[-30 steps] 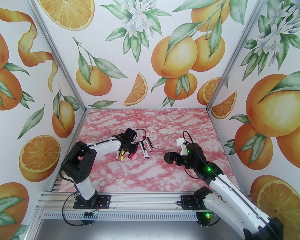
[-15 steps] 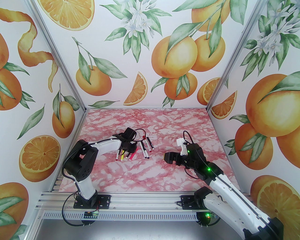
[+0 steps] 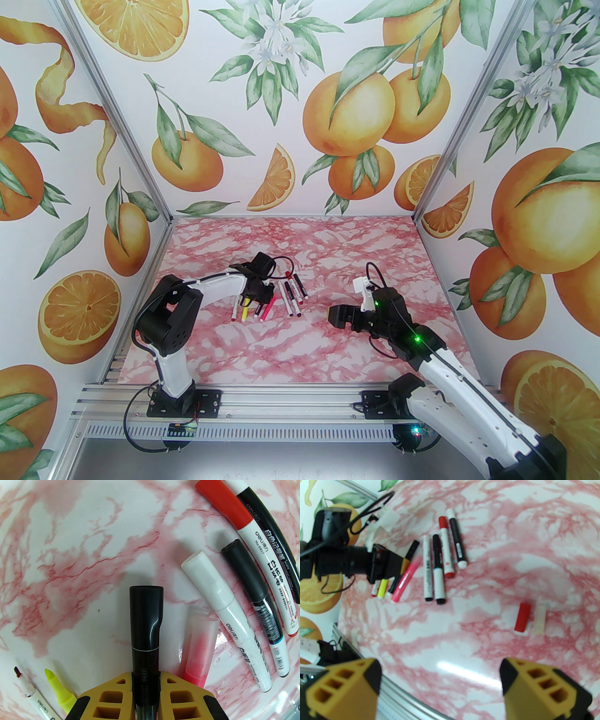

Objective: Open the pen caps

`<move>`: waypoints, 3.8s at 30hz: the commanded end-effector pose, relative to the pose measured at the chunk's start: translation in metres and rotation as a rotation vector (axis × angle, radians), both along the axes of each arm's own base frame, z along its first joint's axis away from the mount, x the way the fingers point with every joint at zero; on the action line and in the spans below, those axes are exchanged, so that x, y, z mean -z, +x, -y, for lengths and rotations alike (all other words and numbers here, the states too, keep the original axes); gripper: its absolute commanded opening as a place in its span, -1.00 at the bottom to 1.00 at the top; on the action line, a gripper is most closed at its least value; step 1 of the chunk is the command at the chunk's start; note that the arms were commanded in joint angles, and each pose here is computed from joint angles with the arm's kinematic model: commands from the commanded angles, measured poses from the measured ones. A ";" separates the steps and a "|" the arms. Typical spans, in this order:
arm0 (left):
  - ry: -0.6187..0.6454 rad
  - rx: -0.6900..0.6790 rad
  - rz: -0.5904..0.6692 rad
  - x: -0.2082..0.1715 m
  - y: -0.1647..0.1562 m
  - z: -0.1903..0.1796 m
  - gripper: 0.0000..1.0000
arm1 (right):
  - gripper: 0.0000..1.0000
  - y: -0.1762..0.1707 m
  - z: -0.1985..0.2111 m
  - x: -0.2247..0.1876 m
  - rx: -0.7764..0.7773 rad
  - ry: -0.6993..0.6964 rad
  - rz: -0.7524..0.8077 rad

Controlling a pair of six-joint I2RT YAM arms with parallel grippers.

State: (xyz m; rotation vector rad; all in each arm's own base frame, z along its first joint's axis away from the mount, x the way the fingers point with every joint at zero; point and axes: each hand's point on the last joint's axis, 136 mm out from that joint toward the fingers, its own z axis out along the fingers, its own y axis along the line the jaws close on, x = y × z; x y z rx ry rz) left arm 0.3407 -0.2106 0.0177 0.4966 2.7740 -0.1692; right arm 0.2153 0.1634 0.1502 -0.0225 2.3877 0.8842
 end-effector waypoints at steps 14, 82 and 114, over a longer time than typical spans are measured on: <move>-0.434 0.225 0.112 -0.122 -0.033 0.058 -0.73 | 0.46 0.018 -0.010 -0.049 0.159 0.307 0.057; -0.811 0.500 0.054 -0.191 -0.108 0.184 -0.76 | -0.62 0.079 -0.054 -0.067 0.160 0.416 0.062; -0.828 0.520 0.054 -0.183 -0.123 0.189 -0.86 | -0.71 0.081 -0.035 -0.078 0.268 0.444 0.103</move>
